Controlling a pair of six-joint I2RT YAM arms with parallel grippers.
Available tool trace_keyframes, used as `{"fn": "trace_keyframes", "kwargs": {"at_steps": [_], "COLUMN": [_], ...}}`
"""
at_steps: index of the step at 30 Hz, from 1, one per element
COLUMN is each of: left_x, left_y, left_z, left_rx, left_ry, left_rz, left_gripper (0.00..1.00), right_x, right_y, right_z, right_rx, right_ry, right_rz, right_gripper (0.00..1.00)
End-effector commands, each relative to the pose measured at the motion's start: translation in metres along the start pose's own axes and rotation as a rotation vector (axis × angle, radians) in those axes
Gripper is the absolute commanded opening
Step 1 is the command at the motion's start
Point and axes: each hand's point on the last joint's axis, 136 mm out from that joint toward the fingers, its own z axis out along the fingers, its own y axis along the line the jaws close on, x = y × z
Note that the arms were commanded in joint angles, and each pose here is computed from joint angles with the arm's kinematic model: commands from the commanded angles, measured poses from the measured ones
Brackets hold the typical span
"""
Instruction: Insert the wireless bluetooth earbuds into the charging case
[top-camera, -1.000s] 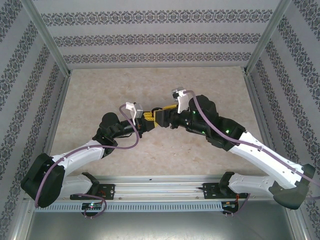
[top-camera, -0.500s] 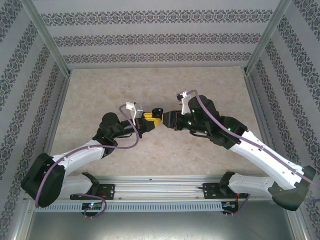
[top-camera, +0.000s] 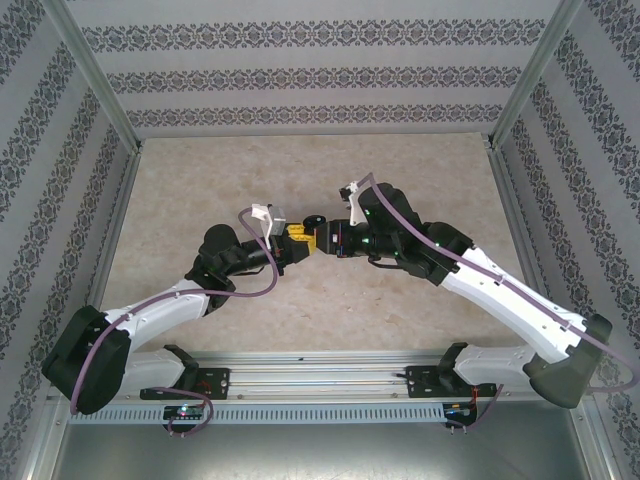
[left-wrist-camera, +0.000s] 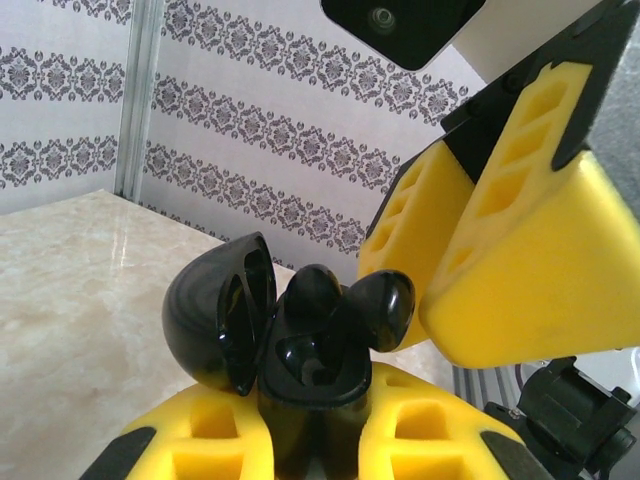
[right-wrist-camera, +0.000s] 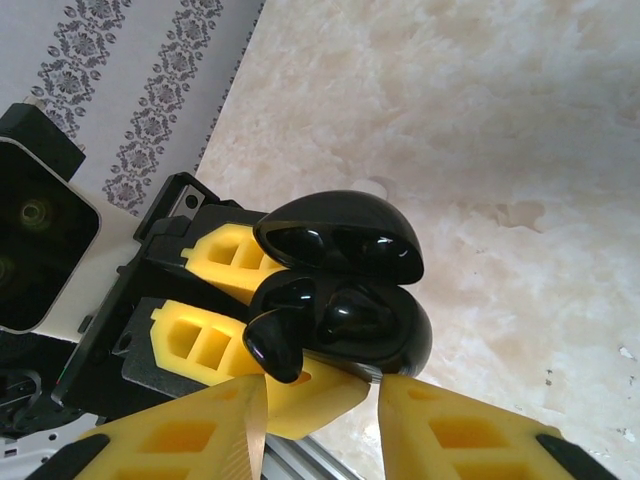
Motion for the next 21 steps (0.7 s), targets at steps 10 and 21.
{"fn": "trace_keyframes", "kwargs": {"at_steps": [10,21], "left_x": [-0.015,-0.004], "left_y": [-0.004,0.001], "left_z": [0.005,0.004], "left_rx": [0.012,0.000], "left_ry": [-0.023,-0.020], "left_rz": [0.014,0.001], "left_gripper": [0.00,0.00], "right_x": [-0.010,-0.025], "right_y": [0.011,0.011], "right_z": [-0.017,-0.030], "right_rx": [0.020,0.045], "right_ry": [0.001,-0.029], "right_rz": [0.042,0.035], "right_gripper": [0.39,0.27]}}
